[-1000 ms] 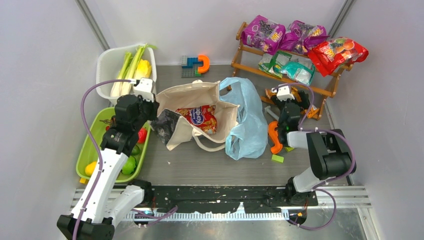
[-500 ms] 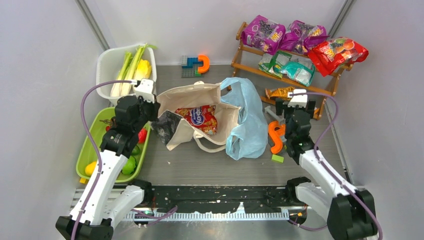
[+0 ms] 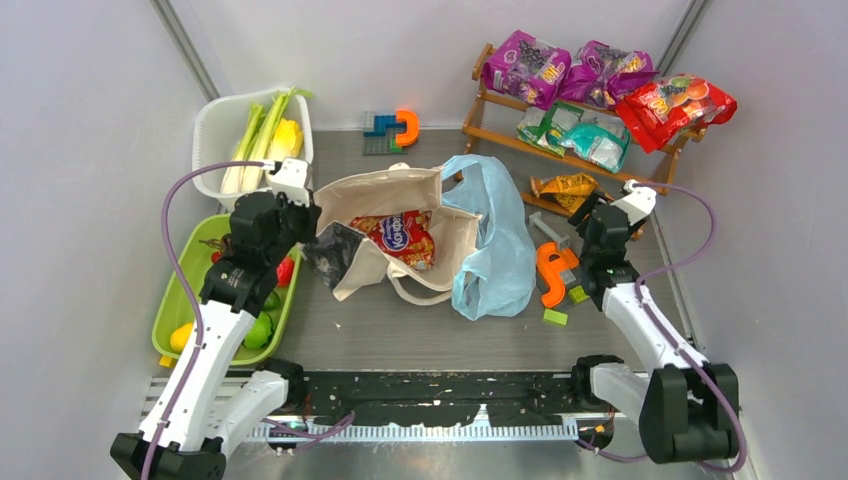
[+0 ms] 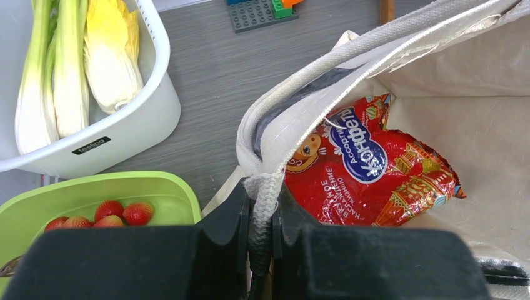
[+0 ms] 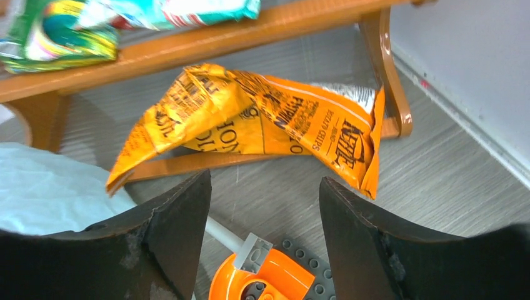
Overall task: Untie the knot of the grocery bags and take out the mixed food
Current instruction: Adjust the potato chip on the shelf.
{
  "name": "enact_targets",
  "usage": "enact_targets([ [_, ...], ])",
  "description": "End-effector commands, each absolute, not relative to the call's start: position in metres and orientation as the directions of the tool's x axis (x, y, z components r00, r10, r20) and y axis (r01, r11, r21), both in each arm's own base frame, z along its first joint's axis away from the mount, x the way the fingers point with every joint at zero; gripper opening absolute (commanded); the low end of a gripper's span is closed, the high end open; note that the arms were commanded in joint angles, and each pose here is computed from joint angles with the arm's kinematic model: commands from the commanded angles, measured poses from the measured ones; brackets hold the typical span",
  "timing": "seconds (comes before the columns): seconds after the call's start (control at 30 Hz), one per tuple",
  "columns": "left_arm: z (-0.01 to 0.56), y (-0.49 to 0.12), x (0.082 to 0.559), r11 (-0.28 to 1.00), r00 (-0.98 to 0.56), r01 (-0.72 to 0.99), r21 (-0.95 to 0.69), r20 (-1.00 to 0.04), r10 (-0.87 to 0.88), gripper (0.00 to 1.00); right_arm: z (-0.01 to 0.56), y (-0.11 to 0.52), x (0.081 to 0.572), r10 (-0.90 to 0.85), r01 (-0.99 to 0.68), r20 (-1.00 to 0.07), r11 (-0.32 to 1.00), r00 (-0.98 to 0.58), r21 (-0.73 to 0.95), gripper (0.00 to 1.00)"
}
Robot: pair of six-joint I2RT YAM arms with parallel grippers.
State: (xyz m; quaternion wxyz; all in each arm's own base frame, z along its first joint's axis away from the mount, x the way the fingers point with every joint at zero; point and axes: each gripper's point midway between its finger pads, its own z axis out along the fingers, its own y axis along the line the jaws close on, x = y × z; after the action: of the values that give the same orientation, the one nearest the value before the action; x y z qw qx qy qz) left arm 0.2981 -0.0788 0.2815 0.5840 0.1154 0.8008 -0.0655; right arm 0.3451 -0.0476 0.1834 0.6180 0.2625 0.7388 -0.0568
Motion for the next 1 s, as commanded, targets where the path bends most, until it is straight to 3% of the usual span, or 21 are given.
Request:
enact_targets([
  [0.0,0.313,-0.087,0.302,0.957,-0.176,0.289,0.027,-0.981,0.08,0.0,0.179,-0.067,0.356,0.396,0.564,-0.917,0.749,0.04,0.348,0.71],
  [0.43,0.309,-0.083,0.306,0.963,-0.195,0.266,0.034,-0.977,0.088,0.0,0.132,-0.121,0.397,0.498,0.71,-0.854,0.547,0.151,0.444,0.78],
  [0.97,0.3,-0.08,0.311,0.968,-0.22,0.245,0.051,-0.97,0.107,0.0,0.115,-0.137,0.443,0.477,0.698,-0.866,0.571,0.148,0.433,0.84],
])
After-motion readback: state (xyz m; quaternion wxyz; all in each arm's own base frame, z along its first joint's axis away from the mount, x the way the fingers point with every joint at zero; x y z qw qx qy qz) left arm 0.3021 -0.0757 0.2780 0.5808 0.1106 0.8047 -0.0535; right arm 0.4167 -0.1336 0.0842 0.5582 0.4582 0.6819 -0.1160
